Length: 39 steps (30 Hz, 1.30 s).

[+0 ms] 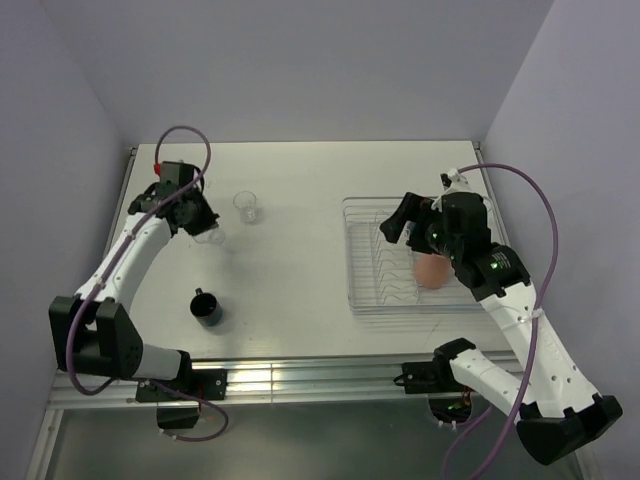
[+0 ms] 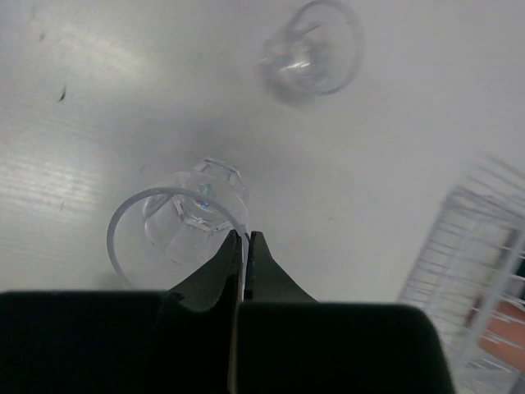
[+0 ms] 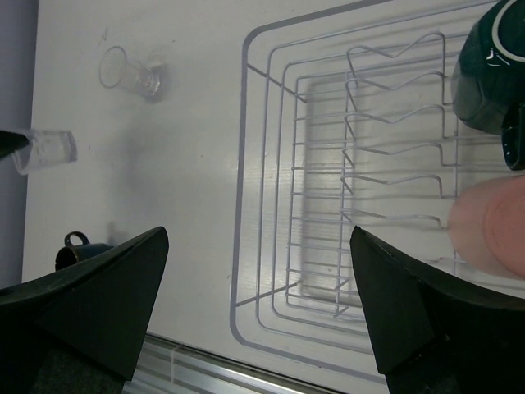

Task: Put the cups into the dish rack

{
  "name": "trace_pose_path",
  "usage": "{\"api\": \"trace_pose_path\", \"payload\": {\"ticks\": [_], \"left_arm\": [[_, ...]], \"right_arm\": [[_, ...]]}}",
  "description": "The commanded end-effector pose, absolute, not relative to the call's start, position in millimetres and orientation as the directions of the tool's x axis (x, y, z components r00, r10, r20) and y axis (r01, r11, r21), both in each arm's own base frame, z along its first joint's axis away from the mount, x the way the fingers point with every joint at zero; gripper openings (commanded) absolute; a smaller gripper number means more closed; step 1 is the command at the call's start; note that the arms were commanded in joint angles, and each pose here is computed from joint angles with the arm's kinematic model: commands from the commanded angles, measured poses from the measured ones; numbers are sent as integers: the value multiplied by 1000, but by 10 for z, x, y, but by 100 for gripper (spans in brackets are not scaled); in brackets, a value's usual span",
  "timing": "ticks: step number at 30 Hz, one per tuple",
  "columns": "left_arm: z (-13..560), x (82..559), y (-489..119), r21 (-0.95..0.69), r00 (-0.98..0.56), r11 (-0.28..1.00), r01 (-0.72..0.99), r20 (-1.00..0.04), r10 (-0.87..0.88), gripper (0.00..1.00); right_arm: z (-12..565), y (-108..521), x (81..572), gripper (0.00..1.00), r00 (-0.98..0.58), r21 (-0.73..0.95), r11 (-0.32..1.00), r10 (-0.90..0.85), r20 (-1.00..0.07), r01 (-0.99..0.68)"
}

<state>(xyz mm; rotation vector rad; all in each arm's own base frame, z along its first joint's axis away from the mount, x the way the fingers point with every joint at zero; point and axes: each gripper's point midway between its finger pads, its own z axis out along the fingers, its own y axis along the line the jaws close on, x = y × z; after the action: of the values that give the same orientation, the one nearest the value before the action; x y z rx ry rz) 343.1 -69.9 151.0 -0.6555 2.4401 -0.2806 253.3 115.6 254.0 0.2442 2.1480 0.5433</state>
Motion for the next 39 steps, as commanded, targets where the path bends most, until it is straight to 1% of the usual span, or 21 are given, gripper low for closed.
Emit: {"api": "trace_pose_path", "payload": {"ticks": [1, 5, 6, 8, 9, 10, 11, 12, 13, 15, 16, 17, 19, 20, 22, 23, 24, 26, 27, 28, 39], "left_arm": [[2427, 3490, -930, -485, -647, 852, -197, -589, -485, 0], [2784, 3379, -1034, -531, -642, 840, -106, -608, -466, 0], [2873, 3318, -1147, -572, -657, 818, -50, -598, -458, 0], [3130, 3279, -1306, -636, -635, 769, 63, -620, -461, 0], [3245, 3198, -1382, -664, -631, 738, 120, -625, -460, 0], [3400, 3122, -1537, -701, -644, 679, 218, -626, -439, 0], [3508, 3046, -1612, -726, -651, 636, 261, -619, -440, 0], [3512, 2987, -1685, -747, -672, 596, 294, -605, -428, 0], [3581, 2838, -1821, -778, -715, 513, 362, -585, -382, 0], [3697, 2734, -1940, -809, -732, 390, 439, -574, -367, 0], [3732, 2673, -1984, -821, -747, 336, 461, -563, -352, 0], [3904, 2561, -2045, -818, -749, 242, 521, -575, -329, 0], [3875, 2476, -2092, -856, -801, 151, 494, -515, -305, 0], [3978, 2399, -2107, -820, -774, 101, 564, -567, -281, 0], [3934, 2378, -2113, -845, -804, 62, 531, -525, -280, 0], [3923, 2378, -2122, -849, -811, 48, 526, -518, -272, 0], [3945, 2372, -2123, -831, -794, 35, 556, -542, -275, 0], [3942, 2385, -2128, -846, -810, 17, 533, -517, -276, 0], [3969, 2359, -2131, -824, -792, 0, 567, -545, -274, 0], [3990, 2336, -2134, -836, -807, -19, 549, -524, -272, 0], [3989, 2389, -2158, -835, -808, -23, 549, -524, -270, 0]], "right_arm": [[2674, 1306, 2605, 99, -573, 498, 862, 364, -735, -92], [2764, 1472, 2604, 99, -581, 517, 844, 352, -734, -141], [2801, 1519, 2617, 99, -576, 522, 837, 351, -739, -160], [2892, 1616, 2614, 99, -572, 542, 814, 349, -742, -206], [3014, 1747, 2601, 100, -565, 570, 774, 349, -747, -276], [3072, 1812, 2594, 100, -562, 586, 748, 352, -748, -311], [3110, 1886, 2577, 100, -565, 602, 720, 352, -746, -346], [3288, 2029, 2528, 100, -548, 618, 651, 351, -759, -440], [3297, 2095, 2496, 100, -556, 636, 614, 356, -751, -467], [3509, 2236, 2439, 100, -524, 636, 518, 367, -769, -571], [3506, 2281, 2410, 100, -534, 647, 488, 368, -761, -586], [3546, 2315, 2397, 100, -525, 642, 464, 370, -766, -610], [3630, 2397, 2390, 100, -513, 637, 406, 380, -770, -655], [3670, 2425, 2381, 100, -508, 633, 386, 383, -771, -670], [3752, 2536, 2351, 100, -509, 630, 325, 387, -769, -705], [3795, 2576, 2329, 100, -504, 624, 302, 389, -771, -720], [3863, 2623, 2332, 100, -491, 613, 277, 401, -774, -740], [3916, 2734, 2285, 100, -492, 607, 245, 398, -774, -756], [3901, 2792, 2312, 100, -492, 605, 244, 394, -776, -758], [3936, 2850, 2308, 100, -489, 601, 241, 395, -778, -762], [3838, 3122, 2481, 100, -509, 620, 213, 407, -759, -755]]}}
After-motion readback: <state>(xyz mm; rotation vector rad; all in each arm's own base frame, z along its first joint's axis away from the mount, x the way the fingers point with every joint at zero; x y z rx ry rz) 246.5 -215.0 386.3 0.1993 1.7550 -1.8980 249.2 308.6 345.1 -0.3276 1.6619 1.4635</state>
